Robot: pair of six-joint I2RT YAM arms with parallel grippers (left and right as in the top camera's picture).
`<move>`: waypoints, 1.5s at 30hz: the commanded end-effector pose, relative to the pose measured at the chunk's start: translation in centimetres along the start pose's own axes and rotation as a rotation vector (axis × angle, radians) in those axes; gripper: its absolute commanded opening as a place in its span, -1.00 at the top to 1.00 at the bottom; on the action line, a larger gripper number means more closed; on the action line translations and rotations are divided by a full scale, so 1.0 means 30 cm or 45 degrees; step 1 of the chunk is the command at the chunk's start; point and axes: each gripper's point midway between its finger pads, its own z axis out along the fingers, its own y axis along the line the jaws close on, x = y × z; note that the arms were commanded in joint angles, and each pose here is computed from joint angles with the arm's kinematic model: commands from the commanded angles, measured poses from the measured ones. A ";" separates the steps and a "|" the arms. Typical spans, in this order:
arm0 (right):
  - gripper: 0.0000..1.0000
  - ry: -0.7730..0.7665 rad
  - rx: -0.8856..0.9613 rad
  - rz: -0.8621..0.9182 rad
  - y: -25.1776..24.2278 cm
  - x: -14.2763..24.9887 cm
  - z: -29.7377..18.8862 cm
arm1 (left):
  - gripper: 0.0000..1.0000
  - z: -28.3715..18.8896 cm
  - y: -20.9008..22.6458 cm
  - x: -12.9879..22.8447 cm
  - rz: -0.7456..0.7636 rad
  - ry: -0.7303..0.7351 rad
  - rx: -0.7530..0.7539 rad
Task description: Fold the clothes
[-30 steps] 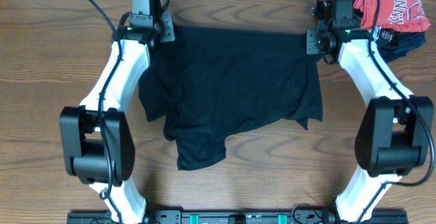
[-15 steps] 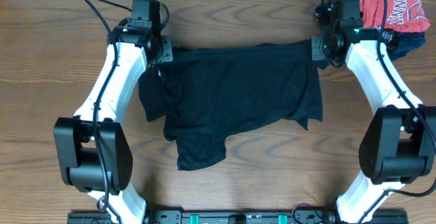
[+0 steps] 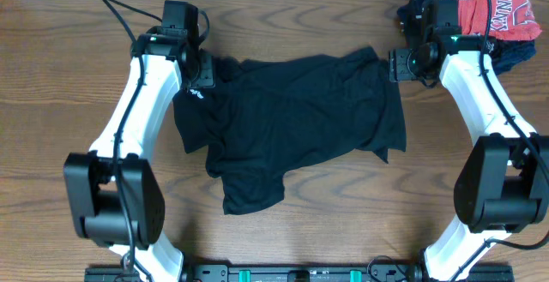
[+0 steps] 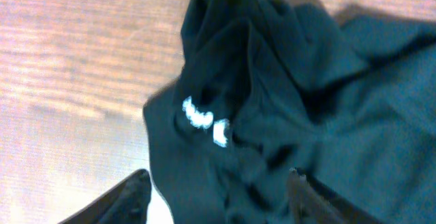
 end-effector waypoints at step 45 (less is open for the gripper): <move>-0.32 -0.014 -0.185 0.017 0.087 0.027 -0.174 | 0.71 0.365 0.162 0.392 -0.295 0.153 0.067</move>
